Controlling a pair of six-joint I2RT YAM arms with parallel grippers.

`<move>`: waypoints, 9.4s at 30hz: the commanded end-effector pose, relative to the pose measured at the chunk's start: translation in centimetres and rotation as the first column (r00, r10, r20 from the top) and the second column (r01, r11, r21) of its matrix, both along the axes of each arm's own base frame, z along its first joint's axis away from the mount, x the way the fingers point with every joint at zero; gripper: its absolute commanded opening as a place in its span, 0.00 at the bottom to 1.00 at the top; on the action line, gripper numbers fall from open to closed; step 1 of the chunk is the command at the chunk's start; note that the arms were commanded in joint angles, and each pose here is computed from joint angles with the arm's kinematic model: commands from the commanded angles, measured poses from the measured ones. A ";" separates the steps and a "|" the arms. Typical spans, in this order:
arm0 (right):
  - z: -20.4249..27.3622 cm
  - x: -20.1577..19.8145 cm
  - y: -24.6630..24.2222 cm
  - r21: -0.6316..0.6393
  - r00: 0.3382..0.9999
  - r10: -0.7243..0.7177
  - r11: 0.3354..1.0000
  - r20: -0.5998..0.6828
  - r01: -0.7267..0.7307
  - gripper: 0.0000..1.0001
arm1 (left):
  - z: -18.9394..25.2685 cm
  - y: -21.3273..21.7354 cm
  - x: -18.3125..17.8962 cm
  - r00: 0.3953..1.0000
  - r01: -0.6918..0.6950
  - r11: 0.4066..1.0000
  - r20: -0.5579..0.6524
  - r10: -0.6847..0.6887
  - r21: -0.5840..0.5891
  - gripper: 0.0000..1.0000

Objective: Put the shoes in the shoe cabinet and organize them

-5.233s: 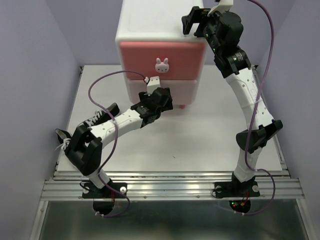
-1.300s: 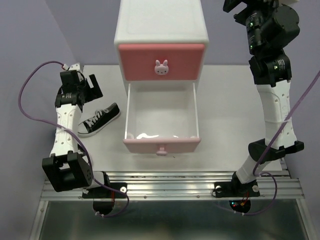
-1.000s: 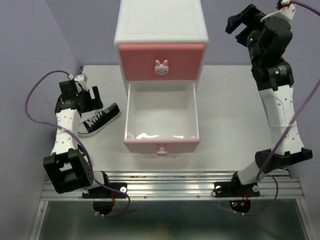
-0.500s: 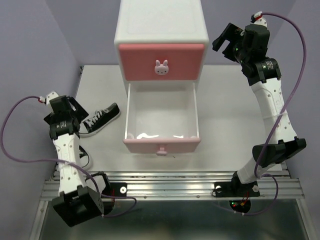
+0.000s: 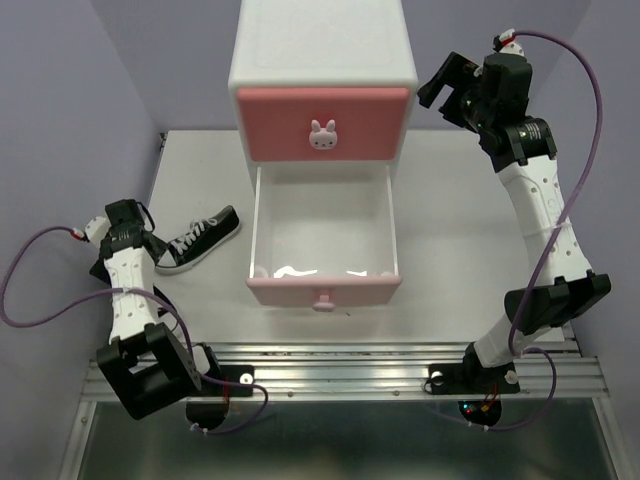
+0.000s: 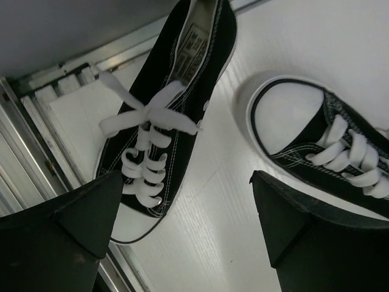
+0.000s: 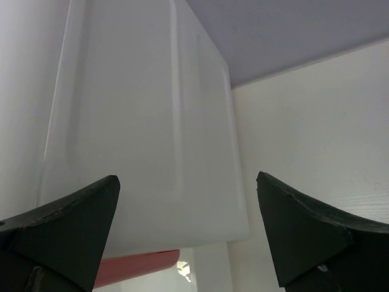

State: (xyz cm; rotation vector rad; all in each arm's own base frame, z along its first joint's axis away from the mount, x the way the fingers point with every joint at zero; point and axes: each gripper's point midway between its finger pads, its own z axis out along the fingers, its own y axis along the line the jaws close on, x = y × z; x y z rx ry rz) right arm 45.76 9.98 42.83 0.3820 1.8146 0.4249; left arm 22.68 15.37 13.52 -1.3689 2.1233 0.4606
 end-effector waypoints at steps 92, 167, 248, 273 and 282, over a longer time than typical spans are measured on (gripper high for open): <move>0.3 -4.0 -1.3 0.029 0.993 -0.033 0.999 0.116 0.030 1.00 | 18.4 -36.5 3.5 0.308 0.827 0.549 0.718 -0.624 0.122 0.00; -0.1 -3.2 -1.5 -0.105 0.993 0.008 0.994 0.118 0.004 1.00 | 21.1 -24.9 1.7 0.544 0.631 0.756 0.597 -0.590 0.173 0.99; -3.1 -1.3 -0.8 -0.077 1.000 0.008 0.997 0.030 -0.005 1.00 | 6.5 -8.8 11.9 0.868 0.405 0.909 0.357 -0.346 -0.101 0.00; -3.4 -2.9 -1.4 -0.010 0.998 -0.041 0.999 0.038 0.042 1.00 | 31.4 -23.2 6.0 0.407 0.590 0.771 0.913 -0.029 -0.239 0.00; -3.8 -3.3 -1.4 -0.006 0.999 -0.041 0.999 0.036 0.041 1.00 | 30.3 -26.6 4.8 0.440 0.621 0.728 0.898 -0.019 -0.290 0.00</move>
